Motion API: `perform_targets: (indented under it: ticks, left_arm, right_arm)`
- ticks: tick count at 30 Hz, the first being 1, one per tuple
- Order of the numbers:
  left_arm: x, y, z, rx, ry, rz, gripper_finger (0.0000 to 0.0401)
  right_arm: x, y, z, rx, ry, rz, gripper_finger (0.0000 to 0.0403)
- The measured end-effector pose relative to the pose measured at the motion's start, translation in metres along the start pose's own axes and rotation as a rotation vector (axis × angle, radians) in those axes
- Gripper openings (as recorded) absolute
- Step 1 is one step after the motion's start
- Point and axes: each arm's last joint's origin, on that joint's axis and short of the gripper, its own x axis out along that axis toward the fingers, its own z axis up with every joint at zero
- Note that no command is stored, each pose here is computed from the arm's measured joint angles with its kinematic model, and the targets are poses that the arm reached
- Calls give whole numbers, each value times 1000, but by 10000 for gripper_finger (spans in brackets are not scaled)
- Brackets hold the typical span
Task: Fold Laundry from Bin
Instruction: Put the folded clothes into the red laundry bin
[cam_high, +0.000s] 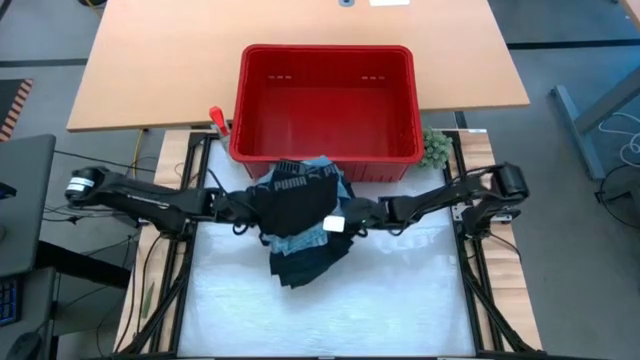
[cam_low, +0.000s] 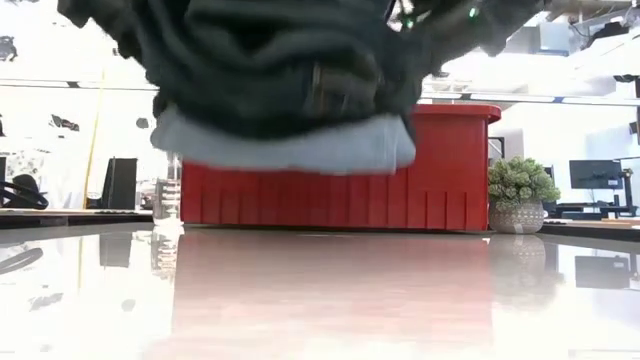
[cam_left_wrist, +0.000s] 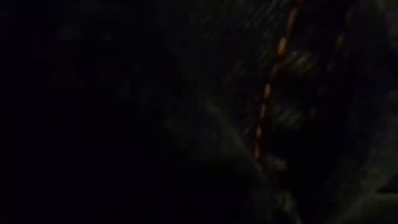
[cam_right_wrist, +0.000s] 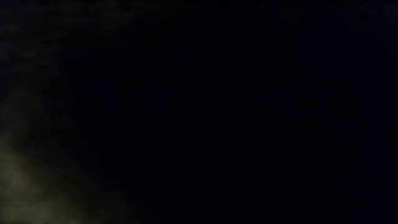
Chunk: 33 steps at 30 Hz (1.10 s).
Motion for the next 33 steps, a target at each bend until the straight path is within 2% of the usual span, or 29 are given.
perform_targets:
  ticks: [6, 14, 18, 22, 26, 29, 33]
  left_arm:
    - [-30, -22, 49, 33, -17, -19, 84]
    - [-67, -28, 113, 55, -34, 70, 84]
    - [-86, -24, 152, 83, -132, 111, 84]
    - [-105, -21, 196, 79, -312, 108, 84]
    - [-106, -9, 231, 126, -386, 128, 84]
    - [-91, 7, 252, 143, -364, 136, 84]
    - [-64, 37, 277, 168, -332, 220, 84]
  right_arm:
    - [-30, 22, 32, 0, -39, 67, 152]
    - [-50, 64, 106, -91, -40, 33, 152]
    - [-68, 81, 155, -198, -97, 18, 152]
    - [-92, 94, 202, -243, -204, 63, 151]
    - [-106, 85, 240, -267, -276, 76, 151]
    - [-108, 65, 260, -258, -298, 44, 151]
    - [-100, 35, 280, -280, -305, -52, 150]
